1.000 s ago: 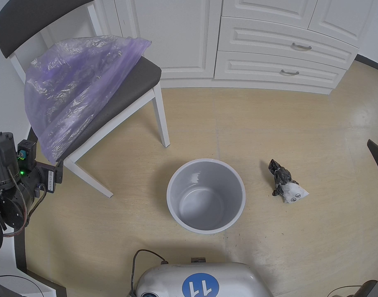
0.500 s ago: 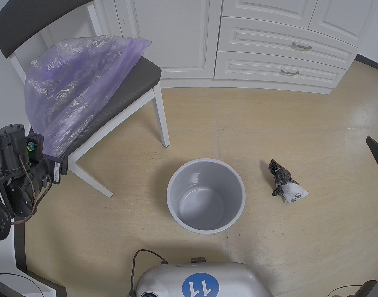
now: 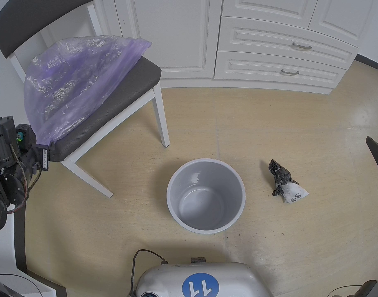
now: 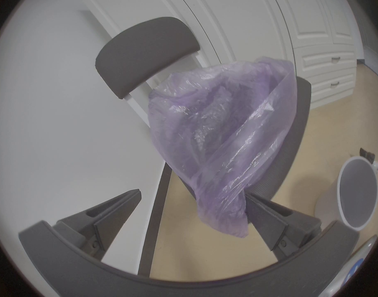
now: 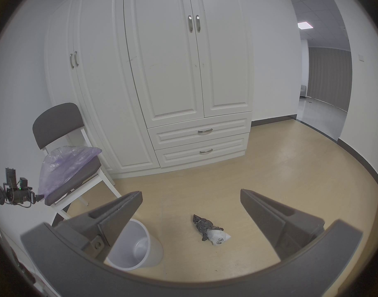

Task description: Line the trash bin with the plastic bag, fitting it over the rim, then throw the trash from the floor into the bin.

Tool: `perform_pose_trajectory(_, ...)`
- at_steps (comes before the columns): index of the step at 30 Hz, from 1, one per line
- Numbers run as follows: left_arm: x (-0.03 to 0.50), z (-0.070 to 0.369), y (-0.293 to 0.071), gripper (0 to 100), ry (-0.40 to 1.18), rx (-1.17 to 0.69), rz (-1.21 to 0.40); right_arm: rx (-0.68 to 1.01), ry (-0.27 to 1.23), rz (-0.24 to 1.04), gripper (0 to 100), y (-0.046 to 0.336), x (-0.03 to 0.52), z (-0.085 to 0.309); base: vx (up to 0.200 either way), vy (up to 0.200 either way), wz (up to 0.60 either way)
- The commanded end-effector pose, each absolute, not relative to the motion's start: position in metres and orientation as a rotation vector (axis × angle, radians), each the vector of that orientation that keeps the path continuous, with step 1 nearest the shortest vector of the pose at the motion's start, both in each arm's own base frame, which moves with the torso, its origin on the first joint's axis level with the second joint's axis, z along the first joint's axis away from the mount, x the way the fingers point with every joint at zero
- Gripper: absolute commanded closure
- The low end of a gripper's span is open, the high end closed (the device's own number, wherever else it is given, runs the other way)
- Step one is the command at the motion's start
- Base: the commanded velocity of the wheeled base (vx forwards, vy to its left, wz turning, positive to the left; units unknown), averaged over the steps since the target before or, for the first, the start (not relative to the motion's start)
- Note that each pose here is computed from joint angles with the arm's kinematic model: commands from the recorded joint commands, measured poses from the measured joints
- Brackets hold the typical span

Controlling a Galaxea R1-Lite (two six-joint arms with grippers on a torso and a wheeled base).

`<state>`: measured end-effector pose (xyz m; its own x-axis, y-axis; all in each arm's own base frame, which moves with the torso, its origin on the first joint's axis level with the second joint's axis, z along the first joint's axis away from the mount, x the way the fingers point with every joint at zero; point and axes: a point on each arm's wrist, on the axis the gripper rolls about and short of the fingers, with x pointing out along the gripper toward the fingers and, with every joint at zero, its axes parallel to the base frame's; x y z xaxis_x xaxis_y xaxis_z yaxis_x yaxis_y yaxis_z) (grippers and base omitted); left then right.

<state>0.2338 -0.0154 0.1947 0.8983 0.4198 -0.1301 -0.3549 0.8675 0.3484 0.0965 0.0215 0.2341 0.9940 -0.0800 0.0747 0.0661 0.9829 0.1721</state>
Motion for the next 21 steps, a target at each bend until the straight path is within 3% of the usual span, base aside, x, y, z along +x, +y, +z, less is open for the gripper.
perform_pose_trajectory(1,0.231,0.207,-0.001,0,0.133,0.295,0.41,0.172,-0.084,-0.072,0,0.021,0.096,0.234,0.0,0.0,0.0)
perform_pose_trajectory(15,0.218,0.243,0.011,0,0.004,0.265,0.447,0.174,-0.094,-0.072,0,0.021,0.095,0.236,0.0,0.0,0.0)
perform_pose_trajectory(21,0.223,0.258,0.031,0,-0.023,0.261,0.488,0.175,-0.097,-0.073,0,0.021,0.095,0.237,0.0,0.0,0.0)
